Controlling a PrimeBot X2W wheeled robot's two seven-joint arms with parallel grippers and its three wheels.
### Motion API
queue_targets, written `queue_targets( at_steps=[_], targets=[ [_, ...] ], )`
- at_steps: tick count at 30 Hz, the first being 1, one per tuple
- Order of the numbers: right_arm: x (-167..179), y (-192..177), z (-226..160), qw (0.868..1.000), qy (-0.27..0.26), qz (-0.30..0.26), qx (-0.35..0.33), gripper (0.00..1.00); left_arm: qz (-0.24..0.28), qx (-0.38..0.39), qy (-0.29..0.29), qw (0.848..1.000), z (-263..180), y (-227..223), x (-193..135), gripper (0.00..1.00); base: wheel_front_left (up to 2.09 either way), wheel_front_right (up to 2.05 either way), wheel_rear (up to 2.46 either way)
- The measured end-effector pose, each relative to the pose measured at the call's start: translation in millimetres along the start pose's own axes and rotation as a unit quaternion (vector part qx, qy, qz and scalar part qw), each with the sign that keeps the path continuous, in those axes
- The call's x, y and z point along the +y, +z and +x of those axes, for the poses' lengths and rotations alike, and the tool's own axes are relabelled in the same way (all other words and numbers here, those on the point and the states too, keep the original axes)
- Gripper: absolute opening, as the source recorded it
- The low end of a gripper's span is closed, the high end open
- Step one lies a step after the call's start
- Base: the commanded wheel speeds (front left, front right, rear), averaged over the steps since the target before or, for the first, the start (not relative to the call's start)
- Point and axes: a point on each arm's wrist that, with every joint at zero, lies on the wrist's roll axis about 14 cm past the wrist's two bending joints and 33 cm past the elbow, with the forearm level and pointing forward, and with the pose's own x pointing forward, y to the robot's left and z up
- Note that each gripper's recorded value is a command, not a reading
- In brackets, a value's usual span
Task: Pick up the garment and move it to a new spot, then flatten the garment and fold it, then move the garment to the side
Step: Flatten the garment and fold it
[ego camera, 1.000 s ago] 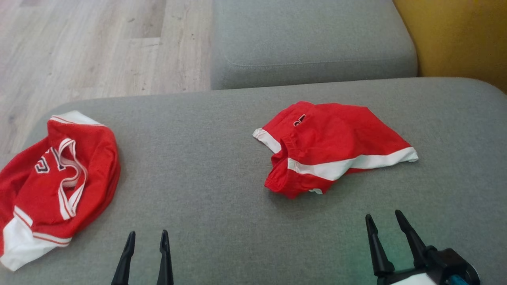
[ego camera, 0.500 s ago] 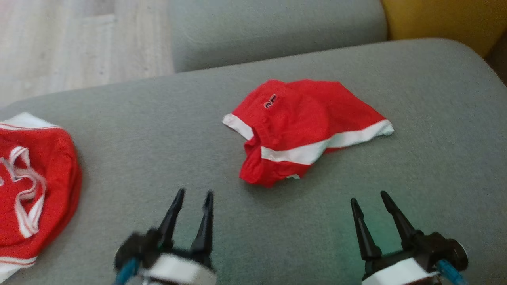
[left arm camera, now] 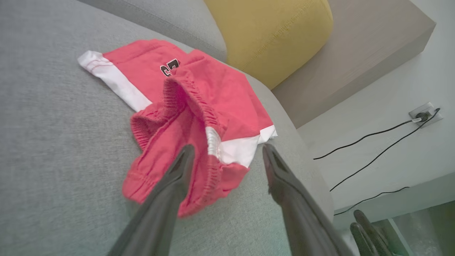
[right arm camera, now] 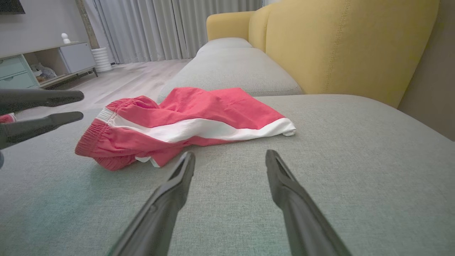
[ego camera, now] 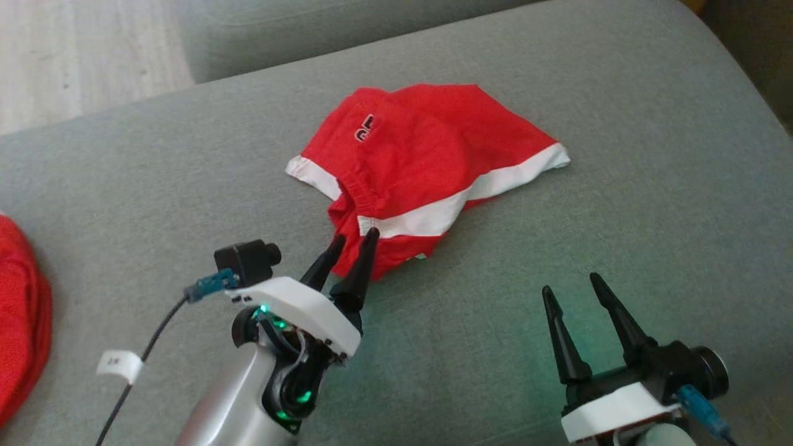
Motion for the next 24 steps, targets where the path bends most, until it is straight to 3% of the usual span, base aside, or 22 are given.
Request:
queue_targets(
  at_steps=[6,23,24],
  targets=[
    [-7.8,-4.1,-2.8,1.0,-0.015,-0.001,0.008,1.0,-0.023,0.013,-0.009,1.0,12.9,-0.3,1.5,1.0,0.0,0.0,0.0],
    [-14.2,-5.4,-3.7,1.0,-0.026,-0.003,0.013,1.0,-0.016,0.035,-0.023,0.999,27.8,-12.2,-0.5,1.0,0.0,0.0,0.0],
    [-14.5,-6.0,-3.8,1.0,-0.027,-0.003,0.014,1.0,-0.016,0.036,-0.023,0.999,28.9,-12.2,0.0,0.85,0.0,0.0,0.0]
  ],
)
